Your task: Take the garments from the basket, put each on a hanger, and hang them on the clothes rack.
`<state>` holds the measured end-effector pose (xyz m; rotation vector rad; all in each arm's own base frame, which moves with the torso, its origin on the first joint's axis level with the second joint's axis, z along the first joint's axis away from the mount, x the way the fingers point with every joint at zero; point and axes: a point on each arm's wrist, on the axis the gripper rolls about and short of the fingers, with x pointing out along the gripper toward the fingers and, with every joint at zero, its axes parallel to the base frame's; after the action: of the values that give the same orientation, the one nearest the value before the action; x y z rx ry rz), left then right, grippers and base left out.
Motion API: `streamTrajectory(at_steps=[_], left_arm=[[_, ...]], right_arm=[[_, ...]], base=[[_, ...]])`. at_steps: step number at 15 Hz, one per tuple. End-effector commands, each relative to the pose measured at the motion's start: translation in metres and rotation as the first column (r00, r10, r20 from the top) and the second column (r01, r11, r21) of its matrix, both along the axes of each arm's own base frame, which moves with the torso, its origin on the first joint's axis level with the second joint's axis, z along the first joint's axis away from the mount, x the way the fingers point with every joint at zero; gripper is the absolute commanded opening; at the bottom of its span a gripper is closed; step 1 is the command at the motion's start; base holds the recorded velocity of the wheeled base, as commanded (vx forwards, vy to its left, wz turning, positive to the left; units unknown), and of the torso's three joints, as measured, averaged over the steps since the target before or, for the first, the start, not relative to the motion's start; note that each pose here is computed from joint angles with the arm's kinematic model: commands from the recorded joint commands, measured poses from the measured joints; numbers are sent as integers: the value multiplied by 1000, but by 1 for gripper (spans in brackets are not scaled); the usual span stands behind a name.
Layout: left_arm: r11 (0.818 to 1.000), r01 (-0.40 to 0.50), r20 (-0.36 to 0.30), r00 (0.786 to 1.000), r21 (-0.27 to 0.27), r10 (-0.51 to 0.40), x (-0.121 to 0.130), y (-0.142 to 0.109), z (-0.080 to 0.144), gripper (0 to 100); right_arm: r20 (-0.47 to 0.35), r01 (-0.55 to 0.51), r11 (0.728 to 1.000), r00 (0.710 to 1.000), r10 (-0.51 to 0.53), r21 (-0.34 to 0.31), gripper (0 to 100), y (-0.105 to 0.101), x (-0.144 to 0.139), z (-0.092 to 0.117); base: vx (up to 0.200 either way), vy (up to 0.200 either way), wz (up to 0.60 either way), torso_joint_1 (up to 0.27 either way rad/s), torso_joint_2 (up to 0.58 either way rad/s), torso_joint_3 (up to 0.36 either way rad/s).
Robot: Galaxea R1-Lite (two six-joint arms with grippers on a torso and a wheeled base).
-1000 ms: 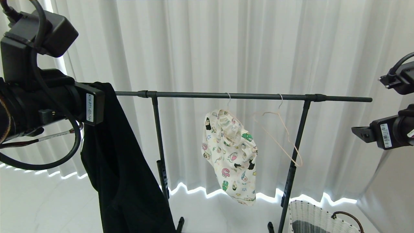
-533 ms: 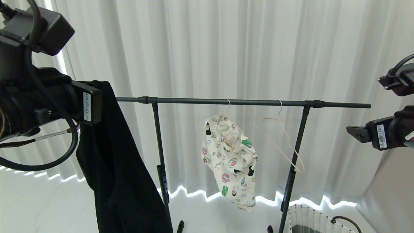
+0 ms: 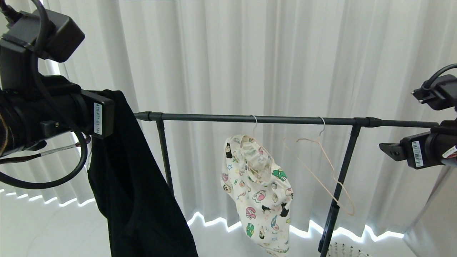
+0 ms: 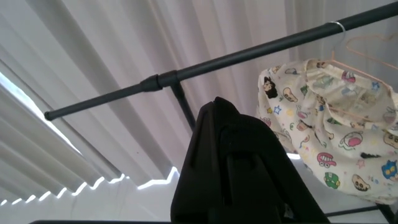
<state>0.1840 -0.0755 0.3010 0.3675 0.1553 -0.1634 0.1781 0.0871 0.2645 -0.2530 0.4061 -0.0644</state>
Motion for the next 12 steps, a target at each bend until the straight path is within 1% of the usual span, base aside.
streamTrajectory(at_steps=[1, 3, 6, 9, 12], left_arm=[[1000, -1, -4, 1000, 2, 1, 0, 0, -1, 0], [1000, -1, -21, 1000, 10, 1, 0, 0, -7, 0], [1000, 4, -25, 1000, 11, -3, -2, 0, -9, 0], [1000, 3, -36, 999, 15, -3, -2, 0, -12, 0], [1000, 3, -36, 999, 15, -3, -4, 1, -13, 0]], right_arm=[[-24, -8, 1000, 1000, 8, -8, 100, 0, 1, -7], [-42, -14, 1000, 999, 14, -4, 100, -2, 1, -11], [-75, -27, 1000, 997, 27, 12, 100, -8, 3, -18], [-156, -37, 999, 987, 37, 0, 100, -13, 1, -40], [-267, -64, 997, 961, 73, 43, 100, -24, 3, -65]], base=[[200, 0, 0, 2, 2, 2], [200, 0, 0, 0, 0, 5], [200, 0, 0, 7, 4, 1], [200, 0, 0, 1, 5, 1], [0, 0, 0, 0, 0, 0]])
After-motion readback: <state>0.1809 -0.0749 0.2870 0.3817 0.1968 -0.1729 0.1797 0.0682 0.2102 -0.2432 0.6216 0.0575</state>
